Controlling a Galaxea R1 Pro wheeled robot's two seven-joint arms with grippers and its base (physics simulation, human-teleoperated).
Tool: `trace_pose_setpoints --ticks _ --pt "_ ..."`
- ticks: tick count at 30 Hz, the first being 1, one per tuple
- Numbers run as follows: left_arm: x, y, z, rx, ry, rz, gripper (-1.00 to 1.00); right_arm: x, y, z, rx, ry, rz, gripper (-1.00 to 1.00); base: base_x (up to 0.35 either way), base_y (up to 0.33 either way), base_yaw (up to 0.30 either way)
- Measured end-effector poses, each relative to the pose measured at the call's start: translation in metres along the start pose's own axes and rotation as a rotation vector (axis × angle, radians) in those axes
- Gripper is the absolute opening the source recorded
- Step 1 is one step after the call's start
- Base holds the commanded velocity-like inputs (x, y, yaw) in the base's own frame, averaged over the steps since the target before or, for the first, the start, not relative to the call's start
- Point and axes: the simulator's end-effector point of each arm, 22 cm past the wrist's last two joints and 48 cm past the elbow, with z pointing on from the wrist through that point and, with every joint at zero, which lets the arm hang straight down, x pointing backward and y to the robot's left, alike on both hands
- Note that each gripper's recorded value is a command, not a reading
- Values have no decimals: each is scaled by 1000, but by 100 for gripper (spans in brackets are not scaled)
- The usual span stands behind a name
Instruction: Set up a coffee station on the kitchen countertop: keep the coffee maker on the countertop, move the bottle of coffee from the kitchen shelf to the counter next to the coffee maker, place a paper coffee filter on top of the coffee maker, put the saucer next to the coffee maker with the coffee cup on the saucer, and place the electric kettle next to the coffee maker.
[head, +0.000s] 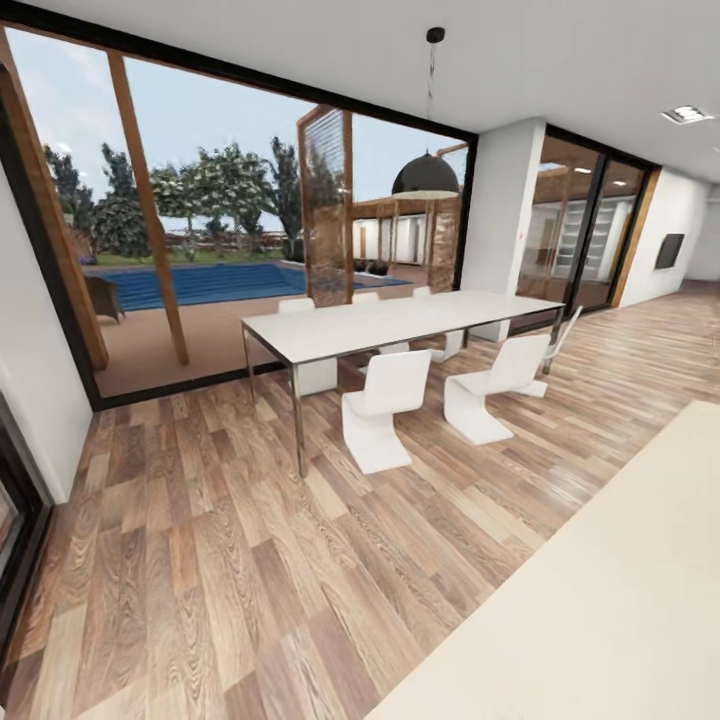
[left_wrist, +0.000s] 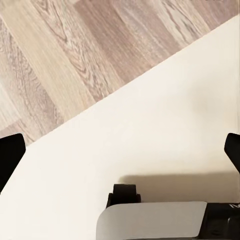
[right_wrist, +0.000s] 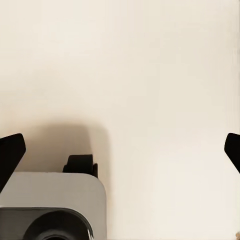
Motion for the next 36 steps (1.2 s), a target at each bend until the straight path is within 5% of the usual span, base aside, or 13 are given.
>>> trace_pose_setpoints --ticks 20,36 --pt "-1 0 0 0 -2 0 100 -1 -2 0 3 -3 -1 100 0 174 -91" --pt "-4 0 0 0 -10 -1 100 -4 -2 0 2 -10 -1 100 0 18 -224"
